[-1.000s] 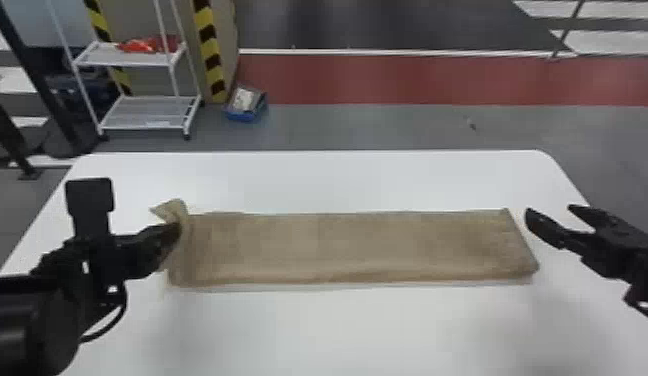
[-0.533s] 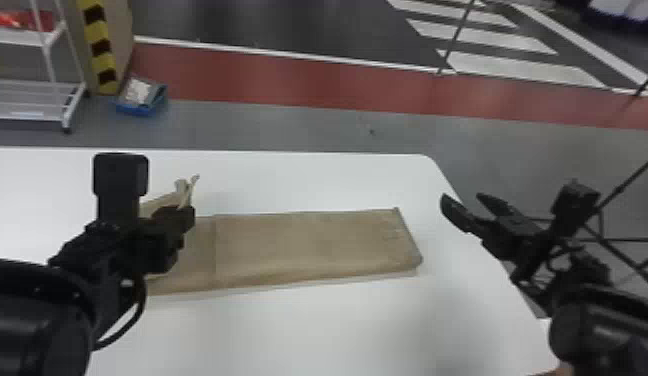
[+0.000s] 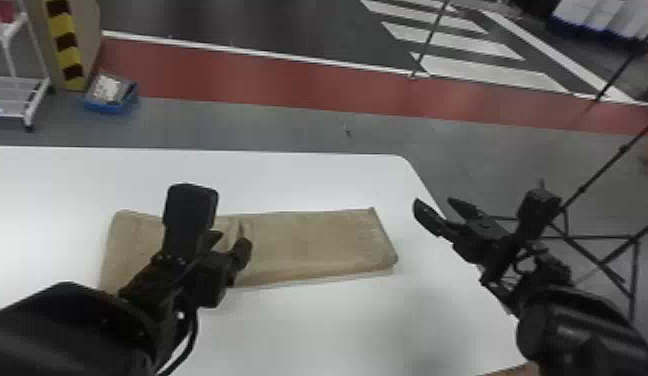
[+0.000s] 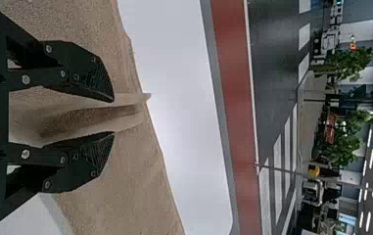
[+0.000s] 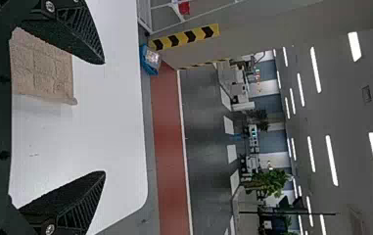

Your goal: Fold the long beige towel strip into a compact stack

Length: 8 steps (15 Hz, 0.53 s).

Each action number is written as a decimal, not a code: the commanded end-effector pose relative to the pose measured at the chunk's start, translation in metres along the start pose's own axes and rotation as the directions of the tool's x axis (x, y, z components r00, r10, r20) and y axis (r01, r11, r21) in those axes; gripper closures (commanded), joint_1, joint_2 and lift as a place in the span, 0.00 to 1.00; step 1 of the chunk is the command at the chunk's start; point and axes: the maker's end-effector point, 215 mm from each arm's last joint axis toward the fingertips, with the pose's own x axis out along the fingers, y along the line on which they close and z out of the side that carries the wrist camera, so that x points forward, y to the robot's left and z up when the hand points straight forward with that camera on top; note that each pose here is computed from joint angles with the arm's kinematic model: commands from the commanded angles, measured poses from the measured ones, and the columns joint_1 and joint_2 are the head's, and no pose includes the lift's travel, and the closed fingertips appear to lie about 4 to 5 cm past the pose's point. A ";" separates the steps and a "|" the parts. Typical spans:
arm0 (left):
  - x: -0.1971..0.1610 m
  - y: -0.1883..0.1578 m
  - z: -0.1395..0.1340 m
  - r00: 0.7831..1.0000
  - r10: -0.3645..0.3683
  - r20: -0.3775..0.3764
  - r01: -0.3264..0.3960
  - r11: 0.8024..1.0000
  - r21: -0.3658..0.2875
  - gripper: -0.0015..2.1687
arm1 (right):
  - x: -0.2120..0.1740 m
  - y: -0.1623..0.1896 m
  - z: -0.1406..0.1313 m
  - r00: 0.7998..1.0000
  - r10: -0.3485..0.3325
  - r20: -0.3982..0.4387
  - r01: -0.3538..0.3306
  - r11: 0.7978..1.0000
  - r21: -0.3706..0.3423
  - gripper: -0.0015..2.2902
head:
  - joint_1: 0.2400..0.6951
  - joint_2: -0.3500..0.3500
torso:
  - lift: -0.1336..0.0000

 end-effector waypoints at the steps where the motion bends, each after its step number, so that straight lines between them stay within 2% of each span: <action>1: -0.004 -0.006 -0.003 1.000 -0.020 0.006 0.020 0.999 -0.034 0.01 | 0.007 0.013 -0.005 1.000 0.017 -0.006 -0.017 1.000 0.002 0.04 | 1.00 0.00 | 0.13; 3: -0.009 0.015 0.002 0.999 0.024 0.026 -0.023 0.998 -0.057 0.01 | 0.017 0.032 -0.010 0.999 0.044 -0.018 -0.044 0.999 -0.002 0.04 | 1.00 0.00 | 0.13; 4: -0.012 0.032 0.011 0.996 0.056 0.065 -0.051 0.996 -0.078 0.01 | 0.023 0.046 -0.014 0.997 0.068 -0.028 -0.068 0.998 -0.001 0.04 | 1.00 0.00 | 0.13; 5: -0.019 0.060 0.037 0.977 0.122 0.173 -0.109 0.991 -0.084 0.01 | 0.028 0.058 -0.021 0.996 0.083 -0.043 -0.083 0.996 0.011 0.04 | 1.00 0.00 | 0.13; 6: -0.029 0.093 0.045 0.953 0.194 0.233 -0.181 0.981 -0.076 0.01 | 0.034 0.077 -0.026 0.993 0.107 -0.059 -0.105 0.994 0.033 0.05 | 1.00 0.00 | 0.13; 7: -0.040 0.123 0.037 0.945 0.234 0.228 -0.223 0.972 -0.074 0.01 | 0.036 0.099 -0.031 0.988 0.137 -0.076 -0.133 0.990 0.054 0.07 | 1.00 0.00 | 0.13; 8: -0.054 0.157 0.038 0.928 0.278 0.246 -0.270 0.961 -0.068 0.01 | 0.038 0.125 -0.042 0.981 0.168 -0.100 -0.160 0.984 0.078 0.08 | 1.00 0.04 | 0.13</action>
